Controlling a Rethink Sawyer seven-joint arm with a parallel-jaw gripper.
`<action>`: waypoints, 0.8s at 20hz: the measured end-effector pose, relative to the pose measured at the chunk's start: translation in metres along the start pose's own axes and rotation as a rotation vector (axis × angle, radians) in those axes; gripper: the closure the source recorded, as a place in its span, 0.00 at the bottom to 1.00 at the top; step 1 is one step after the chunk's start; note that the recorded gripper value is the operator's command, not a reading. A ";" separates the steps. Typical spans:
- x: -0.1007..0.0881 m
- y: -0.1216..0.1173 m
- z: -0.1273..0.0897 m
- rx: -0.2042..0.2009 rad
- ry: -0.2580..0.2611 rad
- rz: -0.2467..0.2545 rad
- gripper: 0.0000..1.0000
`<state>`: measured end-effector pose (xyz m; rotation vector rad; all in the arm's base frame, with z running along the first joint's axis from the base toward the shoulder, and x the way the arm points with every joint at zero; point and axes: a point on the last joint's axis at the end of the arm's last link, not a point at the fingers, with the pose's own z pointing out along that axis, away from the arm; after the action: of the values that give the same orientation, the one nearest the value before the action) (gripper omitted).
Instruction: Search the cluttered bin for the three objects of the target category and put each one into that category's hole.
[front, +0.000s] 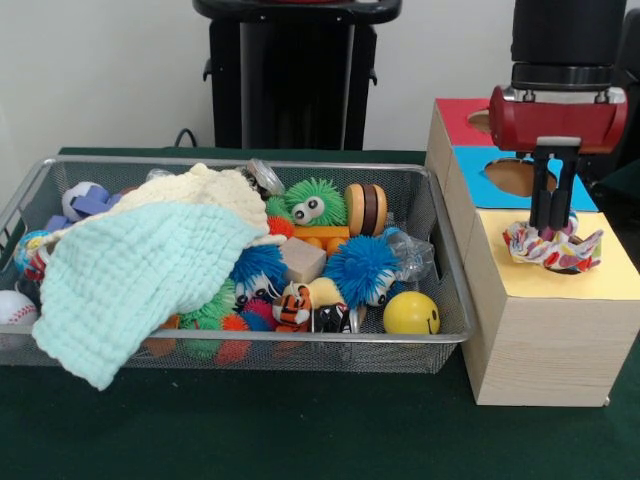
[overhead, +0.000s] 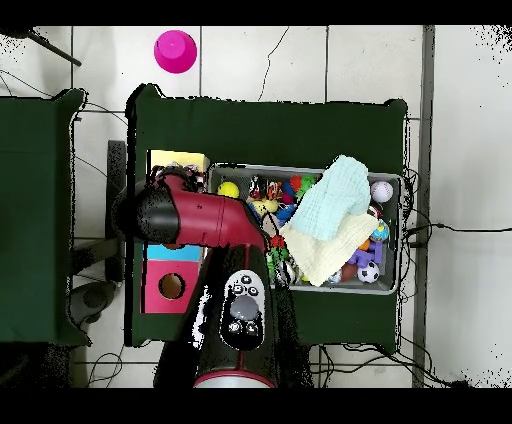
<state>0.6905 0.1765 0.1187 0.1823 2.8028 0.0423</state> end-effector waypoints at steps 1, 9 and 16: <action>0.000 0.000 0.000 -0.002 0.002 0.002 1.00; 0.000 0.002 0.004 -0.027 0.015 0.030 1.00; -0.002 0.000 0.006 -0.043 0.025 0.061 1.00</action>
<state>0.6942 0.1759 0.1139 0.2582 2.8180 0.1198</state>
